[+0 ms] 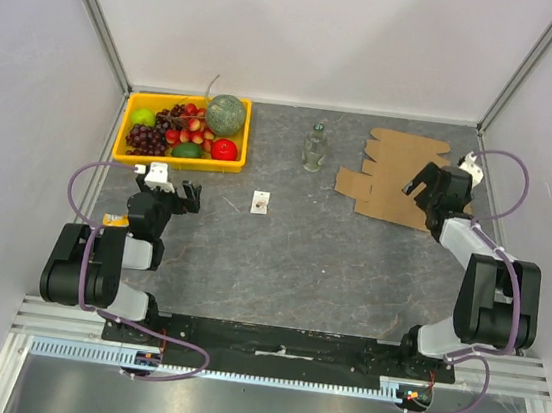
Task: Fold the paper box
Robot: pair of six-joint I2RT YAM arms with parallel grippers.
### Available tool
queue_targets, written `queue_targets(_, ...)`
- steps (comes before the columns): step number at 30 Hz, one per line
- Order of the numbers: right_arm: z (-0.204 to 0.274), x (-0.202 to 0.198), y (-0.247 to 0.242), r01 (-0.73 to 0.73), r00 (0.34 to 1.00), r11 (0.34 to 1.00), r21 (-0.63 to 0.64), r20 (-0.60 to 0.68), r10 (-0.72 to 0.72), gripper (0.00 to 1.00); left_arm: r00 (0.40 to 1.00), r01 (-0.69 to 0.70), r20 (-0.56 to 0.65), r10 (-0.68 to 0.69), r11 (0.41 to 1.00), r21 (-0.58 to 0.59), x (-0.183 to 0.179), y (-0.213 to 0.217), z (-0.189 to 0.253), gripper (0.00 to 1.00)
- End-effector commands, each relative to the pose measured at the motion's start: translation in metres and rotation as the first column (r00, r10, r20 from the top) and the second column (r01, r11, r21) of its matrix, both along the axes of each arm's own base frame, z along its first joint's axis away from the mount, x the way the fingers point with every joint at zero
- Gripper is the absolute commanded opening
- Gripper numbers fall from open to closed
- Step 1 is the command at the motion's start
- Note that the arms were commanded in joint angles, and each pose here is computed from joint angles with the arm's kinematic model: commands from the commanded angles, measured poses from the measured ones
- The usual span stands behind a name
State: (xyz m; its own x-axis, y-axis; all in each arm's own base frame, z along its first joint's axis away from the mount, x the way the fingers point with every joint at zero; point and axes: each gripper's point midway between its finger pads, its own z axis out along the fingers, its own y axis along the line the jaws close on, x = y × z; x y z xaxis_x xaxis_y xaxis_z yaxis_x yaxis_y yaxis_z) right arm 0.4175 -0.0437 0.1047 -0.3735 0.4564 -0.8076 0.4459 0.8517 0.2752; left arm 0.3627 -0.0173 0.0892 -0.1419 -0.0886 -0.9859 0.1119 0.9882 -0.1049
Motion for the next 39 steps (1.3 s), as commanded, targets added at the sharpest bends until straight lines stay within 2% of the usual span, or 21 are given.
queue_targets(1,-0.043,-0.033,0.04,-0.008,0.996,0.946,0.325,-0.081,0.037,0.98,0.998,0.02,0.063,-0.024,0.998,0.062,0.008,-0.001,0.016,1.0)
queue_targets(5,-0.049,-0.051,0.055,-0.013,0.999,0.903,0.429,-0.028,0.028,0.97,0.998,0.02,0.062,-0.024,0.998,0.062,0.008,-0.001,0.016,1.0)
queue_targets(14,-0.045,-0.073,0.044,0.085,0.996,0.895,0.438,-0.023,-0.084,0.94,0.998,0.021,0.062,-0.025,0.998,0.065,0.009,-0.002,0.016,1.0)
queue_targets(20,-0.029,-0.084,0.001,0.226,0.974,0.934,0.278,-0.049,-0.221,0.93,0.998,0.021,0.06,-0.025,0.998,0.065,0.009,-0.002,0.016,1.0)
queue_targets(27,-0.036,-0.103,-0.039,0.352,0.934,0.917,0.189,-0.137,-0.33,0.95,0.998,0.019,0.061,-0.023,0.998,0.066,0.009,-0.001,0.016,1.0)
queue_targets(34,-0.039,-0.095,-0.054,0.355,0.932,0.925,0.134,-0.124,-0.34,0.93,0.998,0.021,0.064,-0.025,0.998,0.067,0.009,-0.002,0.017,1.0)
queue_targets(39,-0.04,-0.08,-0.053,0.305,0.952,0.939,0.161,-0.049,-0.301,0.83,0.998,0.021,0.062,-0.025,0.998,0.066,0.009,-0.002,0.017,1.0)
